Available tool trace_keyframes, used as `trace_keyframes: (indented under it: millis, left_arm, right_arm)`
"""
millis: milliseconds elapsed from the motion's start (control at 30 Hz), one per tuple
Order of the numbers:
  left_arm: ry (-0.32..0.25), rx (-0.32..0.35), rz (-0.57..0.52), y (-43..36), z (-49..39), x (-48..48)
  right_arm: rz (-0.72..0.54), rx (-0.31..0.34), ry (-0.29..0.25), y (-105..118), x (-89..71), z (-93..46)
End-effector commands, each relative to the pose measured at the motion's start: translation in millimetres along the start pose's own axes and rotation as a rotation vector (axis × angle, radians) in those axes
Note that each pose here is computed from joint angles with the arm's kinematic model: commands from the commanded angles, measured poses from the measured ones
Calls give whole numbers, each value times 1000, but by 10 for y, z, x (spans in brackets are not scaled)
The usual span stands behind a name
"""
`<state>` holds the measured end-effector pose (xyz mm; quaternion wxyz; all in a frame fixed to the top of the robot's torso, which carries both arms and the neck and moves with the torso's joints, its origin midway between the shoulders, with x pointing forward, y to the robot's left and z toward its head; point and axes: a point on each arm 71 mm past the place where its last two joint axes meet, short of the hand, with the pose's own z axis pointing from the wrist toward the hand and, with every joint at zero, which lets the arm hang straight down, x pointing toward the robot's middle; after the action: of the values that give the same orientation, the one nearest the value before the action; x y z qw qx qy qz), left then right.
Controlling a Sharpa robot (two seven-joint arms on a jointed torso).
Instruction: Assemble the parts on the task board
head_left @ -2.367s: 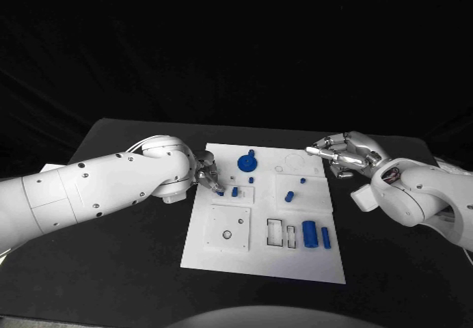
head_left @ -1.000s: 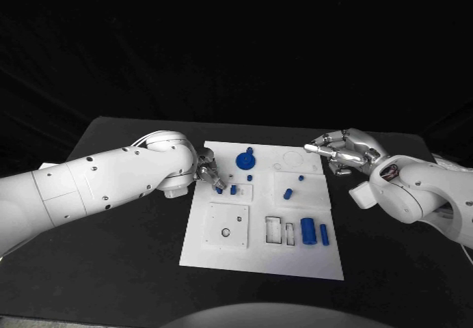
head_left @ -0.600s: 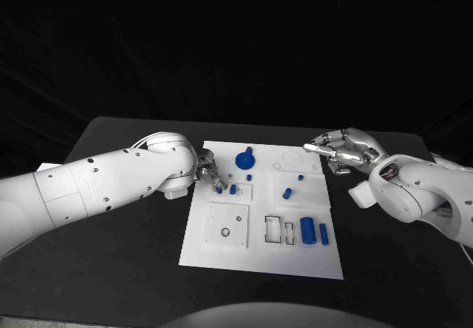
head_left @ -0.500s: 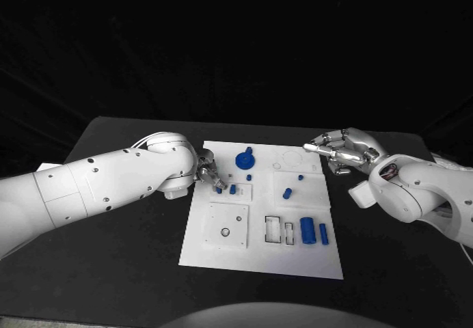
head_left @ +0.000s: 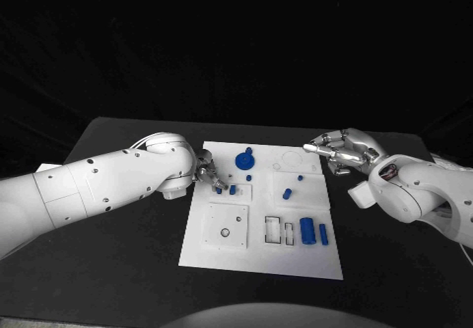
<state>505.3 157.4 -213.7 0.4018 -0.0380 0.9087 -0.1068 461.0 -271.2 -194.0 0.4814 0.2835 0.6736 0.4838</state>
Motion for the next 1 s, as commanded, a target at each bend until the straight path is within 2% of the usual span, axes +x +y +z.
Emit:
trace_keyframes:
  millis: [33,200,400,500,633,733,867,967,1000]
  left_arm:
    - [-15,-11,-10,26,2,-5]
    - [-36,-5,-46,38,-11,-22]
    - [-66,17,-178,63,-36,-48]
    - [-81,40,-246,78,-52,-63]
    - [-87,105,-353,92,-77,-82]
    - [-92,196,-432,69,-101,-104]
    - [-127,359,-521,-7,-143,-160]
    - [-169,456,-531,-69,-172,-200]
    - [-208,512,-499,-117,-191,-225]
  right_arm:
    - [2,-11,11,7,14,2]
    - [2,-11,11,7,15,5]
    - [3,-11,13,6,18,9]
    - [3,-11,13,6,19,11]
    - [3,-11,13,4,18,13]
    - [3,-11,14,3,18,15]
    - [3,-10,13,0,14,15]
    - [3,-10,12,-3,10,17]
    - [3,-9,11,-6,7,18]
